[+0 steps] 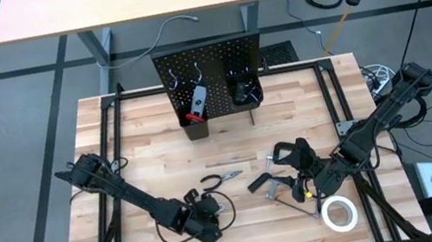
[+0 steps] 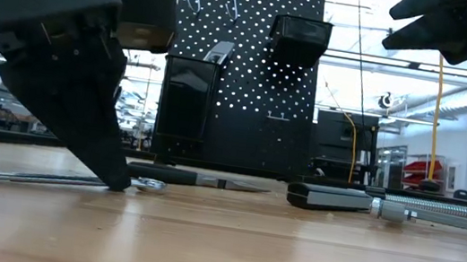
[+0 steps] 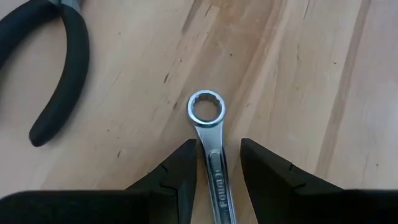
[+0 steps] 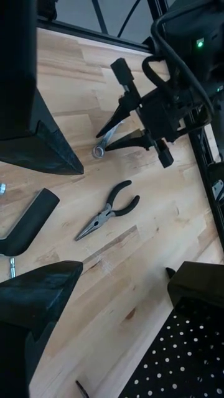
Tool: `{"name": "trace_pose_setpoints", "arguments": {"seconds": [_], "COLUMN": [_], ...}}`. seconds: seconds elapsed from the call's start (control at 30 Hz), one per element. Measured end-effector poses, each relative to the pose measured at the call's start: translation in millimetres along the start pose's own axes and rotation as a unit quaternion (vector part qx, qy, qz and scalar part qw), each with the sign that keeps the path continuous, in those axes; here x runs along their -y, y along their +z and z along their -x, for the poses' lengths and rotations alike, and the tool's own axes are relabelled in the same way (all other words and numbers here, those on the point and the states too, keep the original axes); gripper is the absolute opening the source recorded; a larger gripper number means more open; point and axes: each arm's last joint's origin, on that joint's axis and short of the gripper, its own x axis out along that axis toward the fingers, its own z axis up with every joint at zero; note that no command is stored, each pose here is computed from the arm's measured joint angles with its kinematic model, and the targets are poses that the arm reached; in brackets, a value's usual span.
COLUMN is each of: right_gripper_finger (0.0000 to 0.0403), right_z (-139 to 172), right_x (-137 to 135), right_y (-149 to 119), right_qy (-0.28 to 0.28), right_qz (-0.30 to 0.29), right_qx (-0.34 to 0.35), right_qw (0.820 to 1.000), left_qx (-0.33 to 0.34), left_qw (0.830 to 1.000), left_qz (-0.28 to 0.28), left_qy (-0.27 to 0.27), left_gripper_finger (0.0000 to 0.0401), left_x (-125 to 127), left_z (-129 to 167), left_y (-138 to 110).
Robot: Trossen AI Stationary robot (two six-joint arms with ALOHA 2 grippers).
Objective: Hang tools onto peg board
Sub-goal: Put the wrench into the left black bin on the pegboard
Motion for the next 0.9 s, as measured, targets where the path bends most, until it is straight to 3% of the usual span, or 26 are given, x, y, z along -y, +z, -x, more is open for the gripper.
{"name": "trace_pose_setpoints", "arguments": {"seconds": [0.17,0.37,0.57,0.9], "right_gripper_finger": [0.0231,0.0231,0.0231,0.0231], "right_z": [0.0,0.0,0.0,0.0], "right_x": [0.0,0.0,0.0,0.0], "right_y": [0.0,0.0,0.0,0.0], "right_qy": [0.000,0.000,0.000,0.000], "right_qz": [0.000,0.000,0.000,0.002], "right_qx": [0.000,0.000,0.000,0.000], "right_qw": [1.000,1.000,1.000,1.000], "left_qx": [-0.001,-0.004,-0.002,0.059], "left_qw": [1.000,1.000,1.000,0.997], "left_qz": [-0.009,-0.018,-0.031,-0.046], "left_qy": [0.002,0.007,0.006,-0.005], "left_gripper_finger": [0.0114,0.0020,0.0015,0.0001], "left_x": [-0.3,-1.4,-1.7,-2.6], "left_z": [-0.3,-0.4,2.5,38.7], "left_y": [-0.1,-0.6,0.9,20.2]}}
